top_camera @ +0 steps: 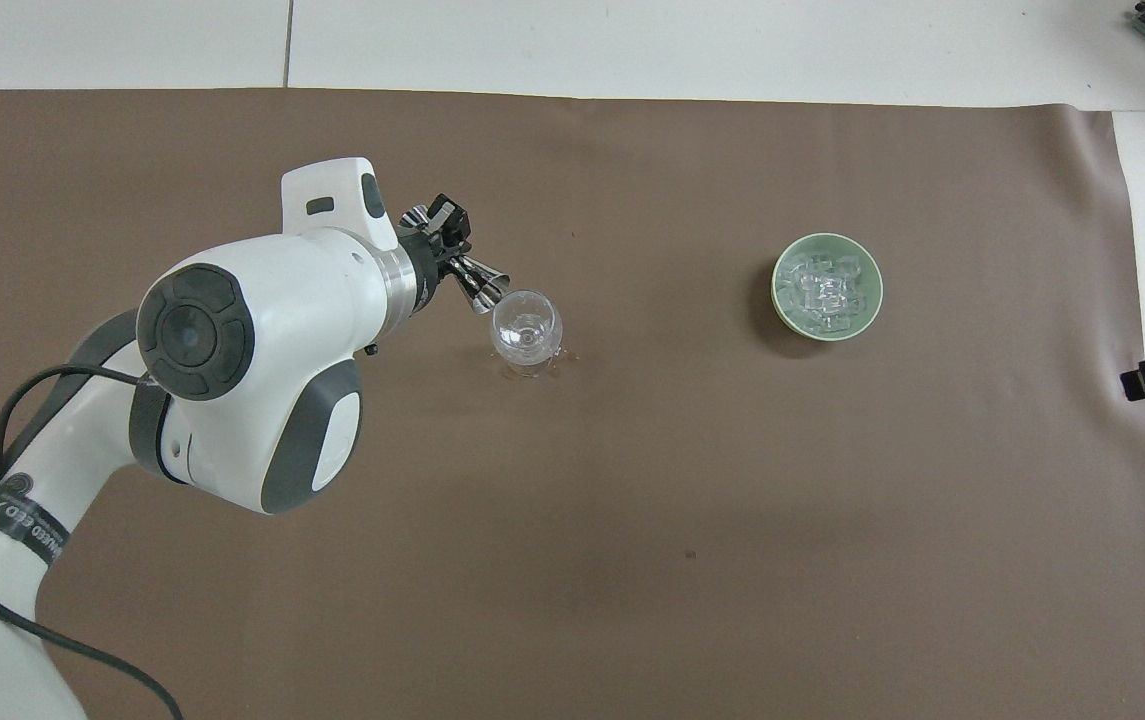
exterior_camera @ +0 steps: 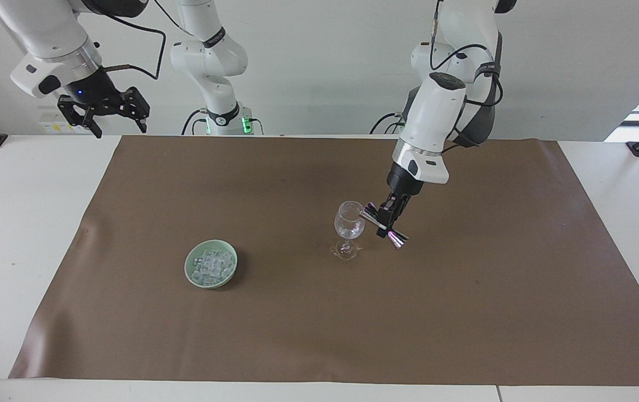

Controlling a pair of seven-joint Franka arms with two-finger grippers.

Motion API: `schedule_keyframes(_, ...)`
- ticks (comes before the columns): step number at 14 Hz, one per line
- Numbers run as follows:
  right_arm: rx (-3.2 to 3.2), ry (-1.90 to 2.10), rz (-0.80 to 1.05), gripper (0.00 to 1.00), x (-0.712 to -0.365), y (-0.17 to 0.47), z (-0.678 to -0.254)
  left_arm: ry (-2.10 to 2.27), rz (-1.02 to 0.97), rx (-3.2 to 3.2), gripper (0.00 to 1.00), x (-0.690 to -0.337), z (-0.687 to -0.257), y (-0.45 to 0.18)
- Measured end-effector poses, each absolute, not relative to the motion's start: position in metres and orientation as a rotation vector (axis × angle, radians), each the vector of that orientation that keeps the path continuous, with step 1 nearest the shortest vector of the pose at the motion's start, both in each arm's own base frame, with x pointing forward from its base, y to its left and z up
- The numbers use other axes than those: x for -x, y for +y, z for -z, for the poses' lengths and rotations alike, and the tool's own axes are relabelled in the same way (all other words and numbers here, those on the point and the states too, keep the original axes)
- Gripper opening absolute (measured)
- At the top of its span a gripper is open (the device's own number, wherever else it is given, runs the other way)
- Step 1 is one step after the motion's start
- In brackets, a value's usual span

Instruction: Pour wine and add ice with both arms

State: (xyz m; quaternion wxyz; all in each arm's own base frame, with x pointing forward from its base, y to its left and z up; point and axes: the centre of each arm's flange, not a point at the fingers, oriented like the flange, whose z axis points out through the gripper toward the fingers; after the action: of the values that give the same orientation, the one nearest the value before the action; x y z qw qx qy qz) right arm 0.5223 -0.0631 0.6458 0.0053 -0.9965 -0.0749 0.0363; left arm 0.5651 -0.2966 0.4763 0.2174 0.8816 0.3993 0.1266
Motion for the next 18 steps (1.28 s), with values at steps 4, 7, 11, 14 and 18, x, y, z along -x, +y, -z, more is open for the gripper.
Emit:
schedule_keyframes(4, 3.12, -0.234, -0.114, 1.0, -0.5223, -0.0631, -0.6458, 1.105, -0.349, -2.444, 0.22, -0.5647, -0.4763, -0.2973)
schedule_keyframes(7, 3.12, -0.234, -0.114, 1.0, -0.5223, -0.0631, -0.6458, 1.1, -0.347, -2.445, 0.22, -0.5636, -0.4763, -0.2993)
schedule_keyframes(11, 3.12, -0.235, -0.114, 1.0, -0.5223, -0.0631, -0.6458, 1.095, -0.347, -2.448, 0.22, -0.5627, -0.4764, -0.301)
schedule_keyframes(14, 3.12, -0.234, -0.114, 1.0, -0.5223, -0.0631, -0.6458, 1.094, -0.35, -2.448, 0.22, -0.5629, -0.4772, -0.301)
schedule_keyframes(18, 3.12, -0.234, -0.114, 1.0, -0.5223, -0.0631, -0.6458, 1.109, -0.341, -2.449, 0.22, -0.5607, -0.485, -0.2978)
